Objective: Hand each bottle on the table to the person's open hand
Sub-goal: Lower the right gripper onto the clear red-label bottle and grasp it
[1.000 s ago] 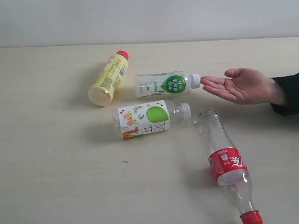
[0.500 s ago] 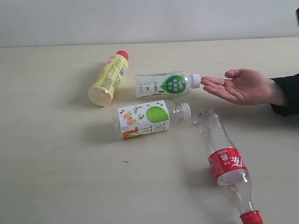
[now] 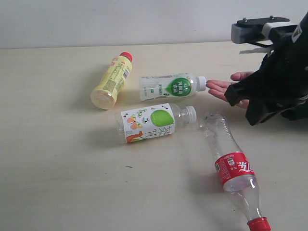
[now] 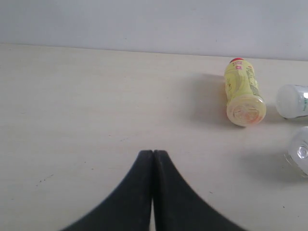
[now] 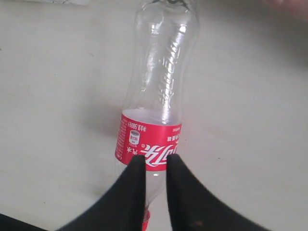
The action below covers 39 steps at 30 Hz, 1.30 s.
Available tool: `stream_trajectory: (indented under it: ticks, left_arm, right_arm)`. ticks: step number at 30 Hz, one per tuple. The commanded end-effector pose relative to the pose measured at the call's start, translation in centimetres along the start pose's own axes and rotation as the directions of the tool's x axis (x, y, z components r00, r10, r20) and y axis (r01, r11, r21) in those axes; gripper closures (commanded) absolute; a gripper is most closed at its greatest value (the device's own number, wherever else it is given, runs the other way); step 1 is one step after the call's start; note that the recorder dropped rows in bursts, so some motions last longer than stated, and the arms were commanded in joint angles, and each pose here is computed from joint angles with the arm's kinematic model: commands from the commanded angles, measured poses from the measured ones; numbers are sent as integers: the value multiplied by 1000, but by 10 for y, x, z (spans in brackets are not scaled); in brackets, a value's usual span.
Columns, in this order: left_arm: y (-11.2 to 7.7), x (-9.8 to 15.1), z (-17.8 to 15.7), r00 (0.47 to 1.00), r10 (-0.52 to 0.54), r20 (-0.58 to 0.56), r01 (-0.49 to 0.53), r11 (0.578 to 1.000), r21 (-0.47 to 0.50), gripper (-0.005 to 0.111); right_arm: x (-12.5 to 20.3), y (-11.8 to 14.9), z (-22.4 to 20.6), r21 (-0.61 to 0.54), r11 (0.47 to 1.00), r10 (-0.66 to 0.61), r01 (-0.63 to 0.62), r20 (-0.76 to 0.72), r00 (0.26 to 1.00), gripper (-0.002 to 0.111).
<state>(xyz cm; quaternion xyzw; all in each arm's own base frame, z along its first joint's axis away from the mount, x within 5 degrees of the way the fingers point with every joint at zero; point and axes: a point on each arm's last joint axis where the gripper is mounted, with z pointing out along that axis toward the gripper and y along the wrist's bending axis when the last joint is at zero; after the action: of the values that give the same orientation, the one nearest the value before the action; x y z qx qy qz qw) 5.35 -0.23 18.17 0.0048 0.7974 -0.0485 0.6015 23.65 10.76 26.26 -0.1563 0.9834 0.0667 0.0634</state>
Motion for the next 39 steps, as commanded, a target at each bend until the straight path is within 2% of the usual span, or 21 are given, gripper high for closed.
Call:
stream_trajectory:
  ticks: [1, 5, 6, 17, 24, 29, 39]
  left_arm:
    - [0, 1, 0, 1000, 2, 7, -2, 1000, 6, 104]
    - [0, 1, 0, 1000, 2, 7, -2, 1000, 6, 104]
    - [0, 1, 0, 1000, 2, 7, -2, 1000, 6, 104]
    - [0, 1, 0, 1000, 2, 7, -2, 1000, 6, 104]
    - [0, 1, 0, 1000, 2, 7, -2, 1000, 6, 104]
    - [0, 1, 0, 1000, 2, 7, -2, 1000, 6, 104]
    - [0, 1, 0, 1000, 2, 7, -2, 1000, 6, 104]
  right_arm:
    - [-7, -1, 27, 0, 1000, -6, 6, -89, 996, 66]
    - [-16, -2, 56, -10, 999, -39, 38, -158, 987, 36]
    - [-19, -1, 65, -20, 999, -30, 27, -159, 987, 34]
    - [-39, -6, 103, 7, 999, 41, -40, -79, 996, 35]
    - [-40, -8, 124, 14, 999, 49, -48, -126, 991, 36]
    - [-41, -8, 128, 13, 999, 53, -52, -120, 991, 40]
    - [-41, -8, 128, 13, 999, 51, -50, -125, 991, 40]
